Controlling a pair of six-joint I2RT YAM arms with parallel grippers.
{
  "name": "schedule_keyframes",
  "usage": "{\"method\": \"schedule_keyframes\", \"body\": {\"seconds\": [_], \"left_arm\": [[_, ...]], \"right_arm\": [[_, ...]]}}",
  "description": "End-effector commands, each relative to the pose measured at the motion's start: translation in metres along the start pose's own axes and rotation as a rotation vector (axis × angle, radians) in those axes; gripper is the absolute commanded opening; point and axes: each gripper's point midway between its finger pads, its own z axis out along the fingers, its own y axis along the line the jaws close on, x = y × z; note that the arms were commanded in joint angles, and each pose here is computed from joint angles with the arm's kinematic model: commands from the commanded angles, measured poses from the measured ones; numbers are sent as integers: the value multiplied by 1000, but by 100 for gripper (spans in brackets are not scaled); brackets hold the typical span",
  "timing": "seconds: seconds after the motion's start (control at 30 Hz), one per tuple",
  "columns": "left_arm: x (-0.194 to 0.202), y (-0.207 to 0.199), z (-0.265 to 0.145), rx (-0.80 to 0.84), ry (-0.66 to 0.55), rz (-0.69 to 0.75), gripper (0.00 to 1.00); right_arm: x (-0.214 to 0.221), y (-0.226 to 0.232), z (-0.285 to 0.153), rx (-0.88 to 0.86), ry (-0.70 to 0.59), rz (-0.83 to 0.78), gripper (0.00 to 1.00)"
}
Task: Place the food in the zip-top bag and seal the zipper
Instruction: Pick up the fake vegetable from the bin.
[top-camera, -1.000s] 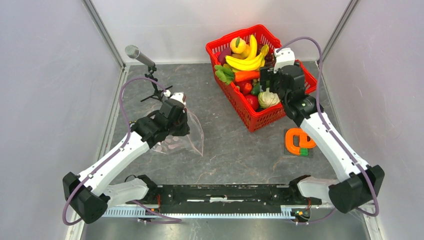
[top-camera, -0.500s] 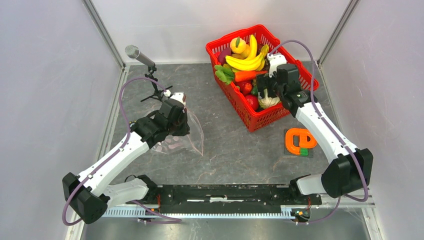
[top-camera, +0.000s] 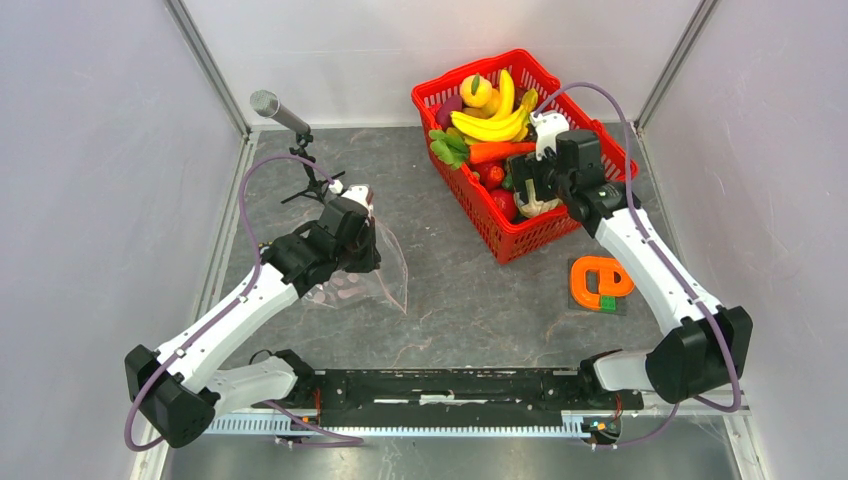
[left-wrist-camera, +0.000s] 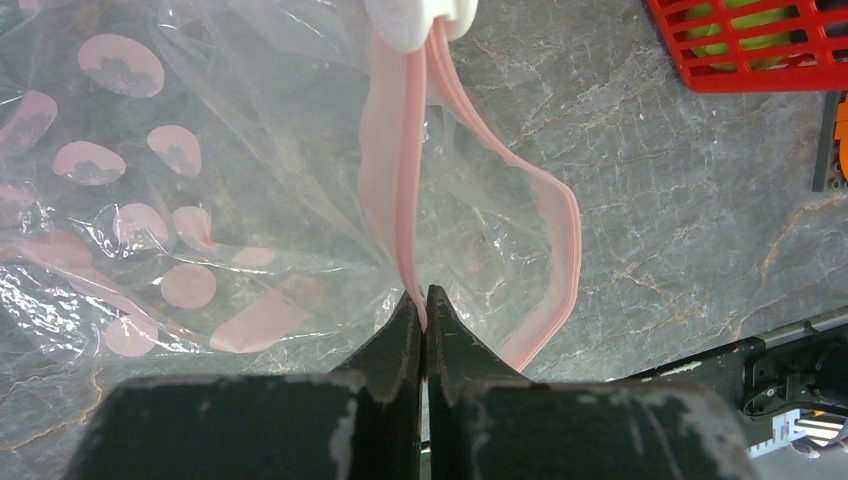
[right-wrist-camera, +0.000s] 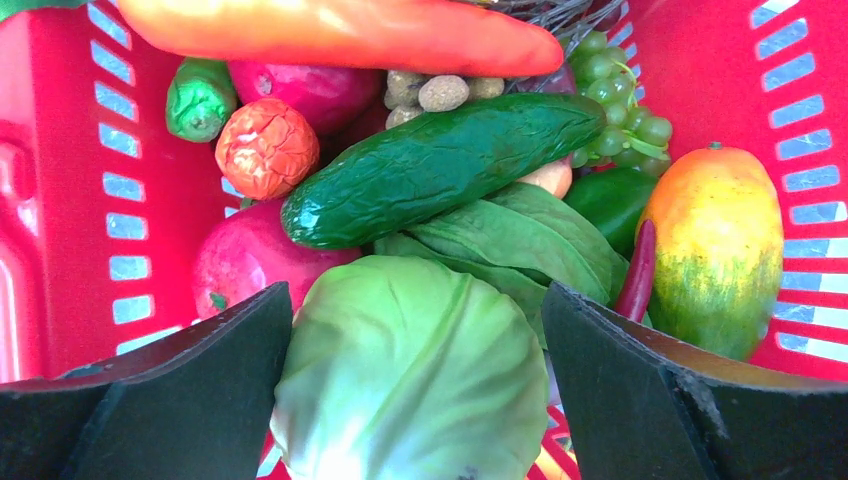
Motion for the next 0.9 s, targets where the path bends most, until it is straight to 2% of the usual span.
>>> {"method": "schedule_keyframes", "body": {"seconds": [0.0, 0.17, 0.47, 0.7, 0.77, 0.87], "left_arm": [[-16, -9, -3, 38, -48, 22, 2], [-16, -9, -3, 39, -48, 23, 2], [-15, -9, -3, 40, -43, 27, 2], [-15, -7, -4, 35, -45, 29, 2], [-15, -8, -3, 35, -44, 28, 2], [-14, -7, -3, 34, -40, 29, 2]], "right_arm": [[5, 0, -17, -26, 49, -48, 98], [19, -1, -15, -7, 94, -30, 98], [17, -2, -30, -11, 105, -39, 98], [16, -5, -44, 1, 62, -35, 98], [14, 0, -43, -22, 25, -31, 98], [26, 0, -31, -17, 71, -33, 98]]}}
